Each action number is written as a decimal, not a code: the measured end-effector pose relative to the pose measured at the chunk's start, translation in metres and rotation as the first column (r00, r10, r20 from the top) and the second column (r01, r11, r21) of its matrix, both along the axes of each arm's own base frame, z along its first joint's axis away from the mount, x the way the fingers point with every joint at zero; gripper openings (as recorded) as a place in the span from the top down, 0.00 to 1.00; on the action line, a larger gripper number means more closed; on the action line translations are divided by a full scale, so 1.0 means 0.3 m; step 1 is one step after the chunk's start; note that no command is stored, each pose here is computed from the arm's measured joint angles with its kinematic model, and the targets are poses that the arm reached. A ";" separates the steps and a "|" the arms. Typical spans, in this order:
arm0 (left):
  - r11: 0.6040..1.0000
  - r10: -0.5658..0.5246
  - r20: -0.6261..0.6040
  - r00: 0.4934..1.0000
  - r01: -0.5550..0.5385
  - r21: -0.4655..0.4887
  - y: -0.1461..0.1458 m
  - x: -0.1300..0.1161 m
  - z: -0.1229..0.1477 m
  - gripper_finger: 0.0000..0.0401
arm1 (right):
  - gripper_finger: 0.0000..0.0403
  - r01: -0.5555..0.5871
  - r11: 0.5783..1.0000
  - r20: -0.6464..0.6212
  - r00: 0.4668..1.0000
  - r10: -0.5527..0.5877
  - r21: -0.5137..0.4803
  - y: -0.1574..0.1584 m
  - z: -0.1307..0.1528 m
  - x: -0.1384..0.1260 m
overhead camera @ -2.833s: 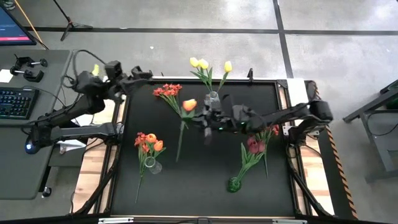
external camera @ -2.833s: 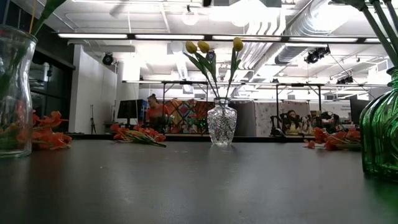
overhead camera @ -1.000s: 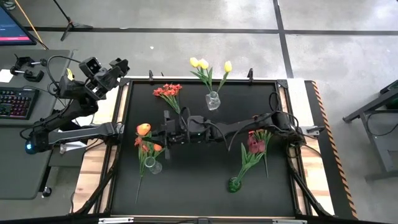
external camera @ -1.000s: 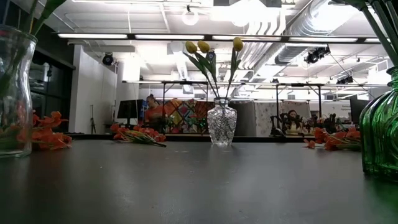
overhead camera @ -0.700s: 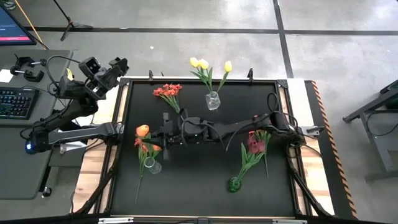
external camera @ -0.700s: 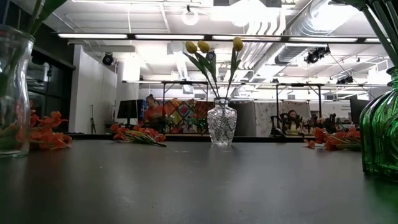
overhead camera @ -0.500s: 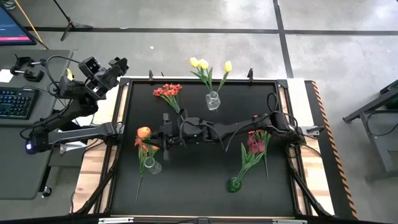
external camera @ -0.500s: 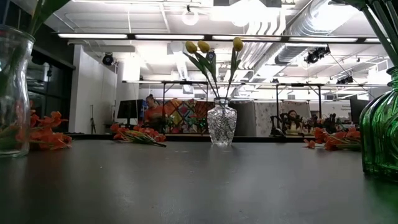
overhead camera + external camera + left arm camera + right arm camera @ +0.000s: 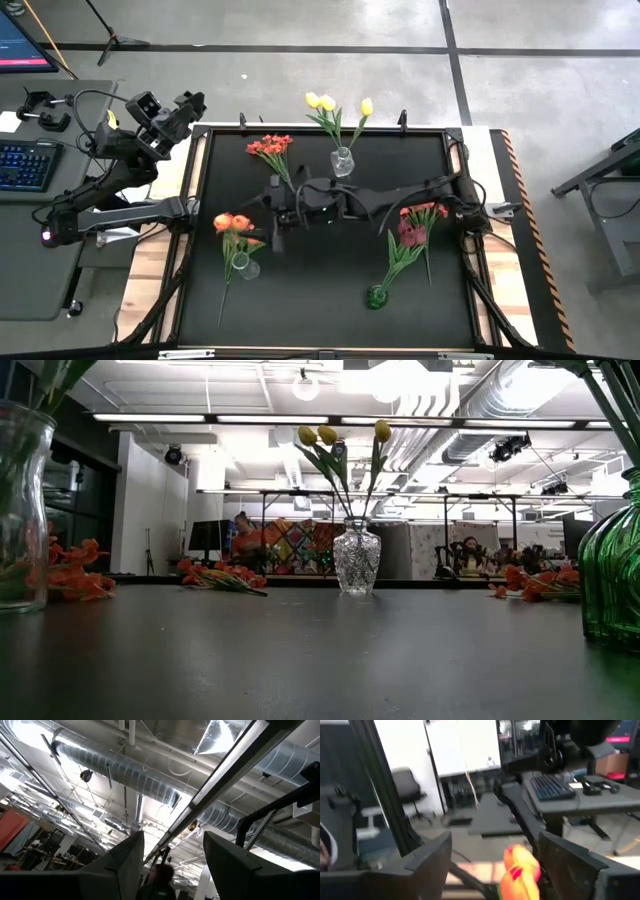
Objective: Sort flowers into vase by color
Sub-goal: Move the top orange flowers to the middle right of the table
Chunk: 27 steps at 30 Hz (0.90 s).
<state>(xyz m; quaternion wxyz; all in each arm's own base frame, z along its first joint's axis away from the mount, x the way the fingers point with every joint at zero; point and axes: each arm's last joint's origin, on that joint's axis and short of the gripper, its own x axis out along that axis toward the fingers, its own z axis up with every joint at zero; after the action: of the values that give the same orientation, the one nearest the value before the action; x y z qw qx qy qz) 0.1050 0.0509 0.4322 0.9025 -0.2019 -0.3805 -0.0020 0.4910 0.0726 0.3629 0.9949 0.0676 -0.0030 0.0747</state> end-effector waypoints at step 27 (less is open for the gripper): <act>0.997 -0.013 -0.150 0.989 0.001 -0.082 0.019 0.036 -0.043 0.52 | 0.28 0.180 0.969 -0.645 0.723 -0.249 -0.172 -0.265 -0.202 -0.226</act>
<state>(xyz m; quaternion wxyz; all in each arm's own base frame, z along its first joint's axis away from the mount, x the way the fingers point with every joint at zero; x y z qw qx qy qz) 0.1159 0.0567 0.4192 0.9196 -0.2396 -0.3101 0.0257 0.4231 -0.0070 0.3024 0.9351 0.0404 0.3452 -0.0695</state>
